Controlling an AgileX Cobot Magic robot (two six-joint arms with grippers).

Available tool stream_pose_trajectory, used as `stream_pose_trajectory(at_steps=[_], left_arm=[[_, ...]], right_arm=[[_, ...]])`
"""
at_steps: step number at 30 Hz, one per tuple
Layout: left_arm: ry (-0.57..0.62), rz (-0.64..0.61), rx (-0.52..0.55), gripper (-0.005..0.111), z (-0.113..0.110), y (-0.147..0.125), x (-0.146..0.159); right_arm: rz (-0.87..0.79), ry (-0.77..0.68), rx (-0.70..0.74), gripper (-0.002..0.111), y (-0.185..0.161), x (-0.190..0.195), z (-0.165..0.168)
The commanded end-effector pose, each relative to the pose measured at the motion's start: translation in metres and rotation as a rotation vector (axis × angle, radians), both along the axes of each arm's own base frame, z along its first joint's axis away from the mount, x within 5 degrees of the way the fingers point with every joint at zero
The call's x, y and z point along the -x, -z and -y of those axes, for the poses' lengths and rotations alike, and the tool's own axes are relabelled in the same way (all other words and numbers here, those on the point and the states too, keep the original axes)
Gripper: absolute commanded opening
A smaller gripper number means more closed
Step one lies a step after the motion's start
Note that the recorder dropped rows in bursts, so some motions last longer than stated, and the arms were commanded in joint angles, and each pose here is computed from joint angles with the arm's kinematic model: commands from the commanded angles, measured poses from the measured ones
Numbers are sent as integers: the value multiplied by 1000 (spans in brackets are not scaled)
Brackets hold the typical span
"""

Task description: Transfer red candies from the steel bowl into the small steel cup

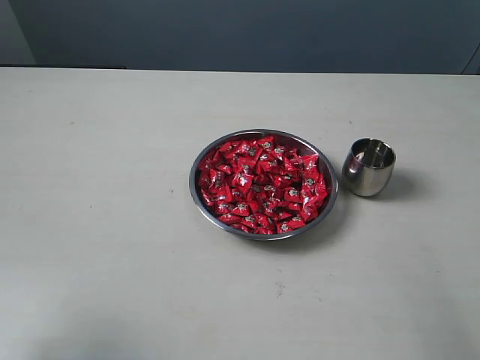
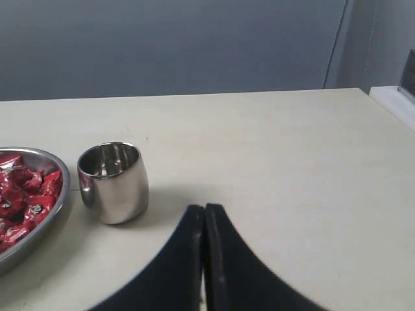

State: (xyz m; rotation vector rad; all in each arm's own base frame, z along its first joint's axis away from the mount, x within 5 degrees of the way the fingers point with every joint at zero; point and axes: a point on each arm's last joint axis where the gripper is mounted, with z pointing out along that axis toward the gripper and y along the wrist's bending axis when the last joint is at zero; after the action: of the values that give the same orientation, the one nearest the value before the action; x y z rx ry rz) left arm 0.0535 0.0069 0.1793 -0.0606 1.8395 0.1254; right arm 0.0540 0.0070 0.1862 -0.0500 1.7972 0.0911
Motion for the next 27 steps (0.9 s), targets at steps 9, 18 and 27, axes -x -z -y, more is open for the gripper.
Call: stream_pose_trajectory(at_steps=[9,18,27], left_arm=[[5,18,-3,0,0,-3,0],[5,18,-3,0,0,-3,0],[5,18,-3,0,0,-3,0]], right_arm=[[-90,9,4,-1,6,-7,0],[-34,8,1,-1,-34,-12,0],[32,7,-3,-1,-98,-28,0]])
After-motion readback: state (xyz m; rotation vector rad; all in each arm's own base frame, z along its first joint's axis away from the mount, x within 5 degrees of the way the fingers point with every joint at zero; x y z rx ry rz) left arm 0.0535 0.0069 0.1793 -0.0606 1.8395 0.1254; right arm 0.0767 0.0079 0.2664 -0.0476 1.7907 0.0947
